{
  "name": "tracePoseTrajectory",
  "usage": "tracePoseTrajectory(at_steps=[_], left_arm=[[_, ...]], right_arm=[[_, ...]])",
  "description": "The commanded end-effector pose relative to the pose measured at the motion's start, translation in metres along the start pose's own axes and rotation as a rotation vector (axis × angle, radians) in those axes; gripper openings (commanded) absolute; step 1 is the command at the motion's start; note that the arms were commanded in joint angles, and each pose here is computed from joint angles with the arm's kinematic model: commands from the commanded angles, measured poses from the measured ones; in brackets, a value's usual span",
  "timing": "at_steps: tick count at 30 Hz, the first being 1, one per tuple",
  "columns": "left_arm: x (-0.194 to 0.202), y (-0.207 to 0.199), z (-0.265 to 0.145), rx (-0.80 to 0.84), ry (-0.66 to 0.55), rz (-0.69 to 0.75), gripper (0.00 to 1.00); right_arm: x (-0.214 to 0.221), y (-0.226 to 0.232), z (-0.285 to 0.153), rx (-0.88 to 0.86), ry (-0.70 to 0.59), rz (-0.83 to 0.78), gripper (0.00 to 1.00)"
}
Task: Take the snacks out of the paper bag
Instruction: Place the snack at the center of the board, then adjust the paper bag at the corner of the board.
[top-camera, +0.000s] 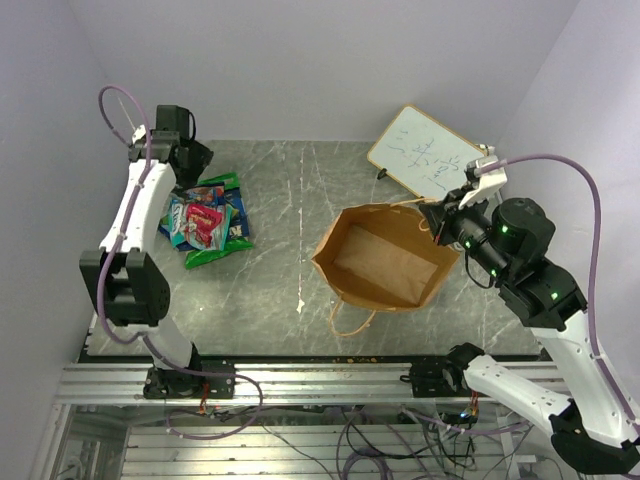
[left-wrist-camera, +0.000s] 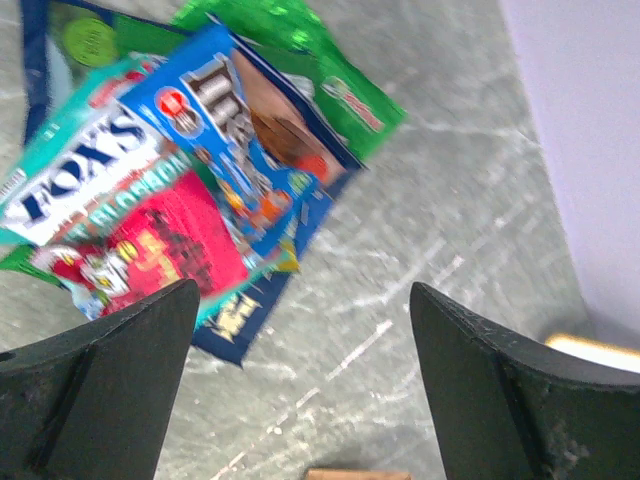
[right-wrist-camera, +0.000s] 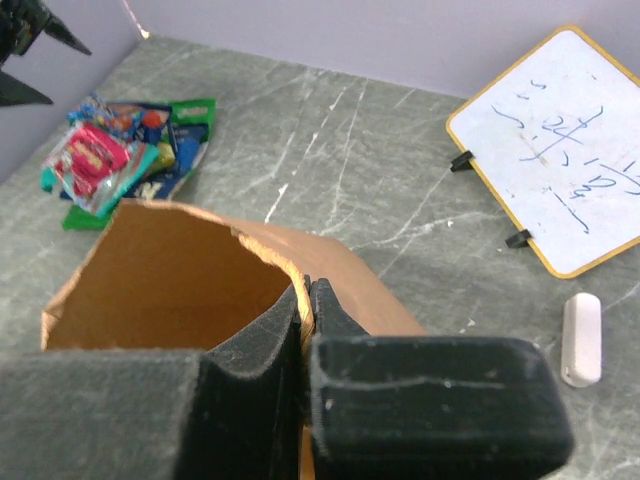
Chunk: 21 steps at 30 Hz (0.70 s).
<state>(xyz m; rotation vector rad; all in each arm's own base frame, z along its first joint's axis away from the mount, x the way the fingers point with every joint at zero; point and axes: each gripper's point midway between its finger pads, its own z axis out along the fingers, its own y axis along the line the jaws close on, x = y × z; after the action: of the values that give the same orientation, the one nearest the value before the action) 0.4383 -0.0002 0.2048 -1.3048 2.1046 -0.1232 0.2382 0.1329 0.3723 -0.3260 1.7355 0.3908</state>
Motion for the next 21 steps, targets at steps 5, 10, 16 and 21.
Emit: tracePoseTrajectory(at_steps=[5,10,16,21], left_arm=[[0.095,-0.044,-0.091,0.306,0.094,0.203,1.0],[0.159,-0.025,-0.131,0.369,0.171,0.414,0.99],[0.16,0.007,-0.151,0.409,0.146,0.519,1.0],[0.14,0.004,-0.174,0.435,0.076,0.619,1.0]], right_arm=[[-0.025,-0.036,0.013,0.313,0.041,0.243,0.0],[-0.034,-0.077,-0.003,0.6,0.042,0.279,0.0],[-0.025,-0.105,-0.033,0.798,0.1,0.225,0.0],[0.02,-0.114,-0.047,0.913,0.243,0.217,0.0]])
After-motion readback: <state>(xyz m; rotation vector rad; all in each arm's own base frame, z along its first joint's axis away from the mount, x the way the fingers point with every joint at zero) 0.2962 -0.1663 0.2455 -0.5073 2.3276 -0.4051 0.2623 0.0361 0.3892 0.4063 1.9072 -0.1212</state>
